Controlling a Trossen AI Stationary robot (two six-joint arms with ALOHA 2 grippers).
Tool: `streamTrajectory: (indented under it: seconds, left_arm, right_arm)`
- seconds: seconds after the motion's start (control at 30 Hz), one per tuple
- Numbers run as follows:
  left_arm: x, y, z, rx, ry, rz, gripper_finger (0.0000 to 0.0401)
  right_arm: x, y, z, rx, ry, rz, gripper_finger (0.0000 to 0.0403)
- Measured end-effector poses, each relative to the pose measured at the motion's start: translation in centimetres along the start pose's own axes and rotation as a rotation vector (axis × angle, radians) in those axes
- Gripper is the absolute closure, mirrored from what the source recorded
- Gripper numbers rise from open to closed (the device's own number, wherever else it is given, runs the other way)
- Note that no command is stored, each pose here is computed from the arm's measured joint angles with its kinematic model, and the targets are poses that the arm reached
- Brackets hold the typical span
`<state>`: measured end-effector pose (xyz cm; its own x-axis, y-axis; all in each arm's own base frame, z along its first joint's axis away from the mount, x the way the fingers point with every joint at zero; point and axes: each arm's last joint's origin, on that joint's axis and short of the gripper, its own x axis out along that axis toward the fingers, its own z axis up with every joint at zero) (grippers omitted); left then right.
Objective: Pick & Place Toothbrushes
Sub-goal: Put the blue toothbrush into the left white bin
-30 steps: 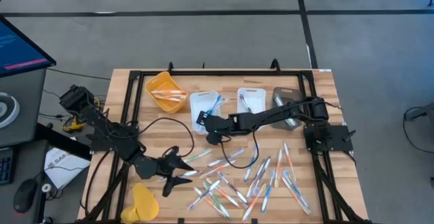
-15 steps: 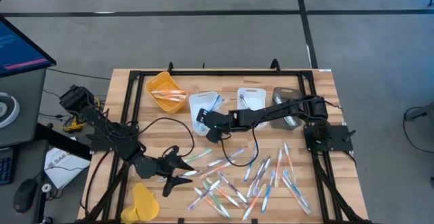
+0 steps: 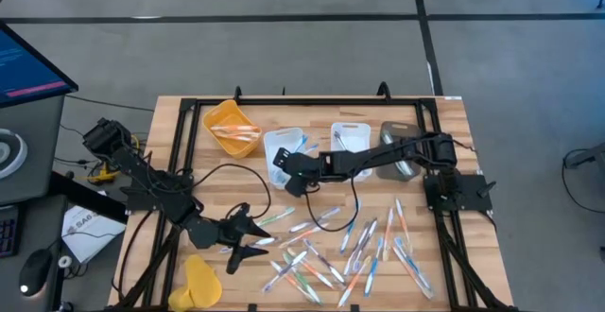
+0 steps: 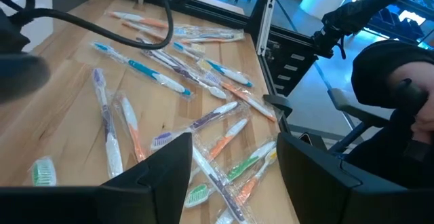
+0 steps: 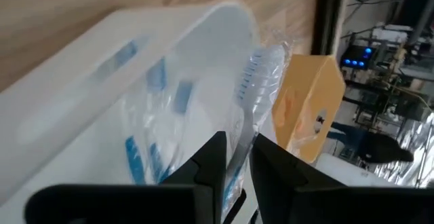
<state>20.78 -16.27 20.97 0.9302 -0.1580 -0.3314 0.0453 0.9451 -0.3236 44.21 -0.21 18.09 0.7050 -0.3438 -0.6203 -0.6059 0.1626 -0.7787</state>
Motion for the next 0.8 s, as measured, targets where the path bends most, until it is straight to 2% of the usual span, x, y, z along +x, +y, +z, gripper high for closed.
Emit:
streamTrajectory:
  seconds: [0.1,0.7,0.8]
  left_arm:
    - [0.0,0.0,0.0,0.0,0.0,0.0,0.0193]
    - [0.0,0.0,0.0,0.0,0.0,0.0,0.0193]
    - [0.0,0.0,0.0,0.0,0.0,0.0,0.0193]
  right_arm:
    - [-0.13,-0.19,0.39,0.056,-0.012,-0.025,0.0344]
    - [-0.21,-0.12,0.52,0.103,0.016,-0.029,0.0343]
    - [-0.22,-0.3,0.55,0.156,0.011,-0.046,0.0344]
